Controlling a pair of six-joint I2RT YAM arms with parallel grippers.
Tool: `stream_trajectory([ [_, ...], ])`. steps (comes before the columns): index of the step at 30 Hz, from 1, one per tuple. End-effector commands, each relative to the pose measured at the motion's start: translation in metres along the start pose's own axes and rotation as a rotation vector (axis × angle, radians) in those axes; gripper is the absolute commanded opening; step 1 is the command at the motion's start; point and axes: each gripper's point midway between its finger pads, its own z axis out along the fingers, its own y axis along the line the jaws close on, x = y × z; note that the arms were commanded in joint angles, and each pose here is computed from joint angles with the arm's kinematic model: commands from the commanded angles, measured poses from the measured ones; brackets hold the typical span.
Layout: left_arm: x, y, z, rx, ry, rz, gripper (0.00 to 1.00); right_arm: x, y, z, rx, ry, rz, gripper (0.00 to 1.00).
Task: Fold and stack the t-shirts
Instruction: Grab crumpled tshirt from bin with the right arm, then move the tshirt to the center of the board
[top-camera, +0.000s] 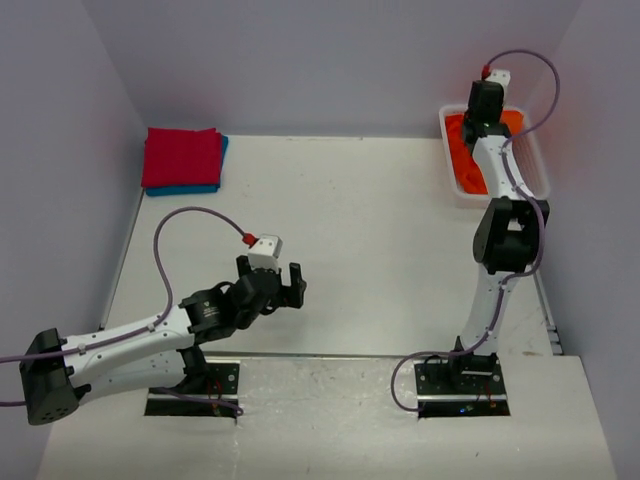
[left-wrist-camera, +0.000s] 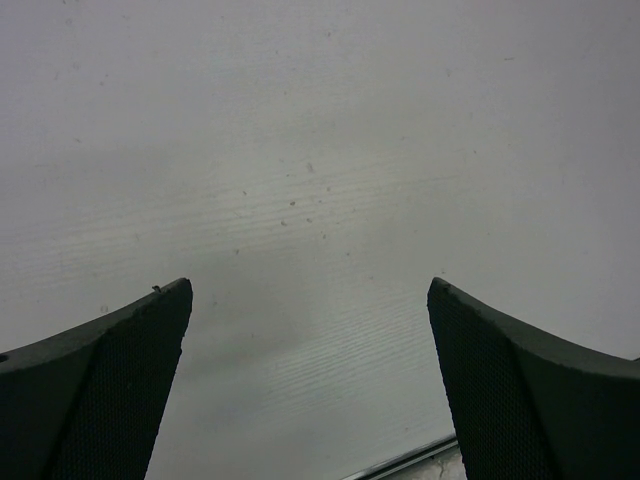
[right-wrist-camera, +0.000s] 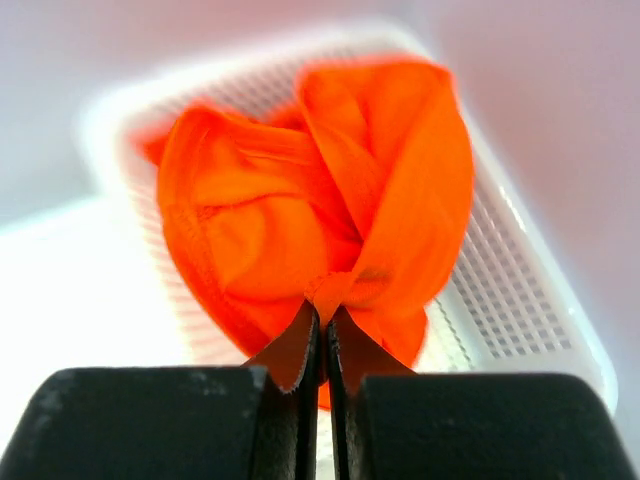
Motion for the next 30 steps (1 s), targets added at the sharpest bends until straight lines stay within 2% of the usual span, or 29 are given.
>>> stream_trajectory([
  [1, 0.000, -0.001, 0.002, -0.010, -0.016, -0.050, 1.00, -0.121, 0.000, -0.088, -0.049, -0.282, 0.161, 0.00],
  [2, -0.001, 0.002, 0.003, -0.030, -0.025, -0.066, 1.00, -0.143, 0.014, -0.118, -0.091, -0.340, 0.173, 0.00],
  [4, -0.005, 0.005, 0.004, -0.066, -0.037, -0.081, 1.00, -0.168, 0.011, -0.142, -0.108, -0.399, 0.183, 0.00],
  [5, -0.006, 0.014, 0.004, -0.124, -0.039, -0.090, 1.00, -0.199, 0.005, -0.168, -0.127, -0.467, 0.217, 0.00],
  [7, -0.016, 0.014, 0.006, -0.170, -0.045, -0.078, 1.00, -0.222, 0.002, -0.196, -0.148, -0.514, 0.168, 0.00],
  [9, -0.020, 0.032, 0.014, -0.311, -0.037, -0.040, 1.00, -0.269, -0.008, -0.271, -0.187, -0.676, 0.172, 0.00],
  [10, -0.029, 0.032, 0.015, -0.316, -0.055, -0.064, 1.00, -0.270, -0.009, -0.272, -0.181, -0.680, 0.140, 0.00],
  [11, -0.030, 0.035, 0.022, -0.333, -0.041, -0.026, 1.00, -0.279, -0.001, -0.297, -0.211, -0.730, 0.140, 0.00],
  [12, -0.035, 0.037, 0.026, -0.339, -0.046, -0.025, 1.00, -0.290, -0.020, -0.331, -0.202, -0.791, 0.136, 0.00],
  [13, -0.045, 0.049, 0.034, -0.361, -0.054, -0.043, 1.00, -0.294, -0.023, -0.349, -0.216, -0.821, 0.138, 0.00],
  [14, -0.048, 0.040, 0.044, -0.294, -0.024, -0.043, 1.00, -0.297, -0.022, -0.371, -0.248, -0.849, 0.146, 0.00],
  [15, -0.055, 0.042, 0.048, -0.280, -0.024, -0.061, 1.00, -0.304, -0.041, -0.400, -0.261, -0.890, 0.184, 0.00],
  [19, -0.090, 0.054, 0.055, -0.325, -0.069, -0.073, 1.00, -0.310, -0.076, -0.469, -0.341, -0.978, 0.232, 0.00],
  [21, -0.105, 0.058, 0.058, -0.345, -0.066, -0.070, 1.00, -0.307, -0.091, -0.491, -0.344, -1.000, 0.239, 0.00],
  [22, -0.108, 0.073, 0.057, -0.385, -0.047, -0.081, 1.00, -0.305, -0.110, -0.507, -0.341, -1.016, 0.260, 0.00],
  [25, -0.122, 0.087, 0.061, -0.378, -0.022, -0.119, 1.00, -0.291, -0.139, -0.526, -0.337, -1.018, 0.279, 0.00],
  [30, -0.146, 0.109, 0.045, -0.435, -0.065, -0.158, 1.00, -0.274, -0.179, -0.541, -0.264, -1.035, 0.265, 0.00],
])
